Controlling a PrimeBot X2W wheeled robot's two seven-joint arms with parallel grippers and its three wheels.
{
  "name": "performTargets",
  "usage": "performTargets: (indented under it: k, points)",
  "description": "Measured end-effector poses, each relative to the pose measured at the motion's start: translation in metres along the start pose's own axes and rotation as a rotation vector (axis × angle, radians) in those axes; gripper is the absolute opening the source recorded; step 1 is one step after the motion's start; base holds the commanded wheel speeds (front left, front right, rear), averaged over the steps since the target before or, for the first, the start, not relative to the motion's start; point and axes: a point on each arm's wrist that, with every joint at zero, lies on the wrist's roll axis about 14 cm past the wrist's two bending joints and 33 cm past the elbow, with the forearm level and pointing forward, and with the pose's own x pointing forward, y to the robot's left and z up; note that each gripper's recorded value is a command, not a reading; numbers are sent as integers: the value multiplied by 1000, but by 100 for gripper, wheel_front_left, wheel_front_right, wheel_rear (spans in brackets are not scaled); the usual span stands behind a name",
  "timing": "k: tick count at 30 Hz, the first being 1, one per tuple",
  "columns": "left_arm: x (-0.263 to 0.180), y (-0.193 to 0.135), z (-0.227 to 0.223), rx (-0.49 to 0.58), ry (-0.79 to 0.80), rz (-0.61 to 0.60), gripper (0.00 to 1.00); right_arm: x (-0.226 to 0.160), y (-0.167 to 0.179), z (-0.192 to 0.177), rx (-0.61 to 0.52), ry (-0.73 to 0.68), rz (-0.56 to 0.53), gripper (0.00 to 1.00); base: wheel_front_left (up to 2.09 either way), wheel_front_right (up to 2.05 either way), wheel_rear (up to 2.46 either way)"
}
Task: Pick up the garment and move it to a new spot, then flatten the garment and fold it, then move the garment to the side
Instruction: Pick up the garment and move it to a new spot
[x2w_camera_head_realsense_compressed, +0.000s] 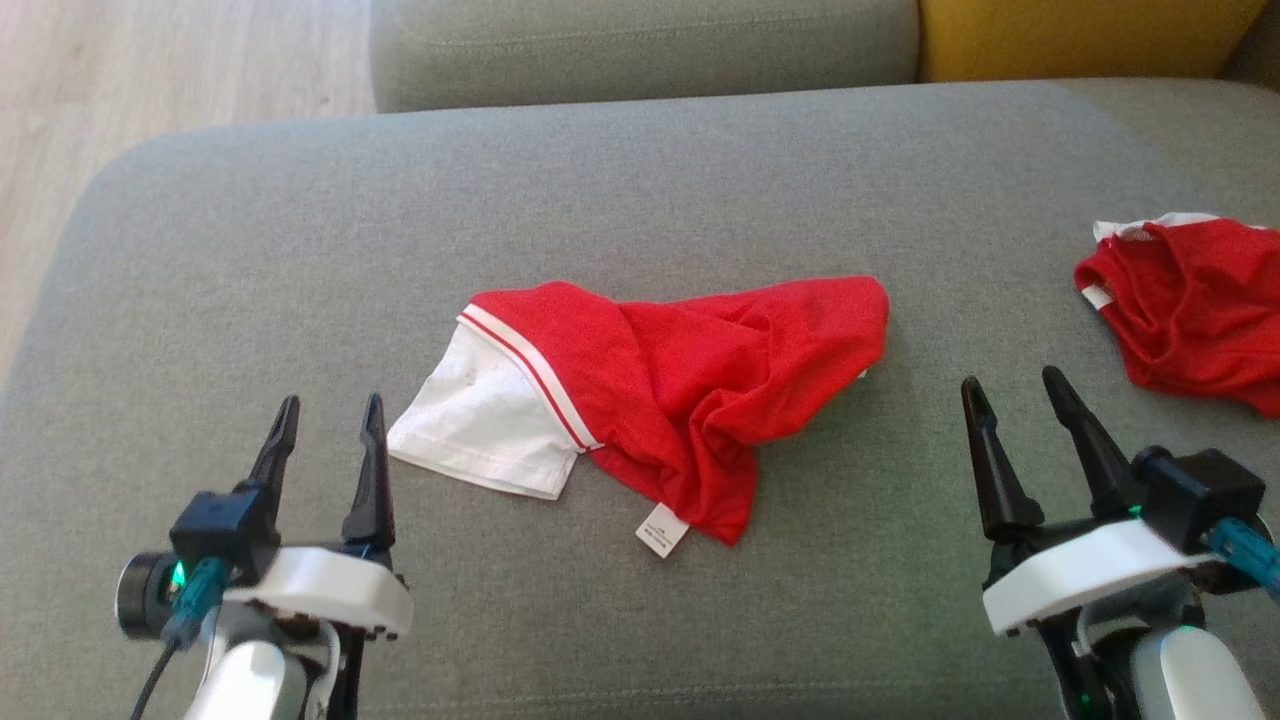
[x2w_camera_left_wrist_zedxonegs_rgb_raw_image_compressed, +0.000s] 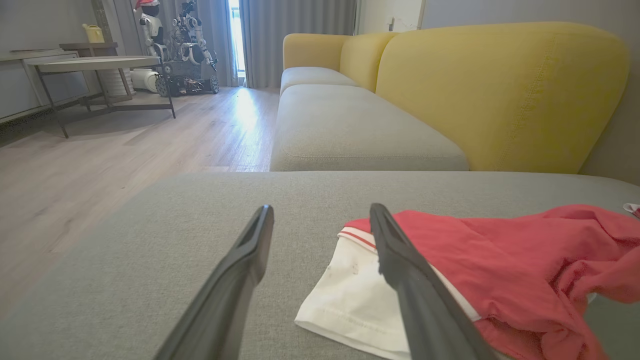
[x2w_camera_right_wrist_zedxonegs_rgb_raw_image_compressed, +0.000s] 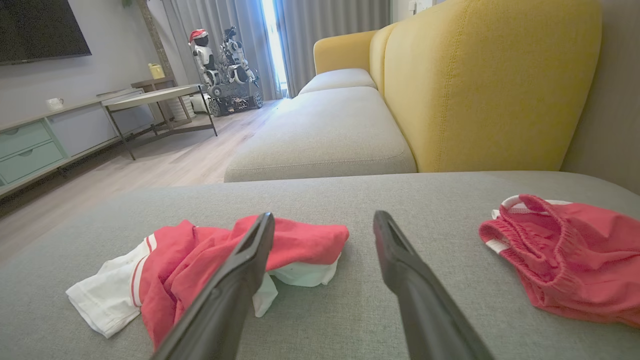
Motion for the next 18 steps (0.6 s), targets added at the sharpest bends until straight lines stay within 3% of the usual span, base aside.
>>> performTargets:
  k: [18]
  points:
    - [-28,5,-4,15,32,10,100,-22,-8,5,-59,-2,-25,100,0,0,0]
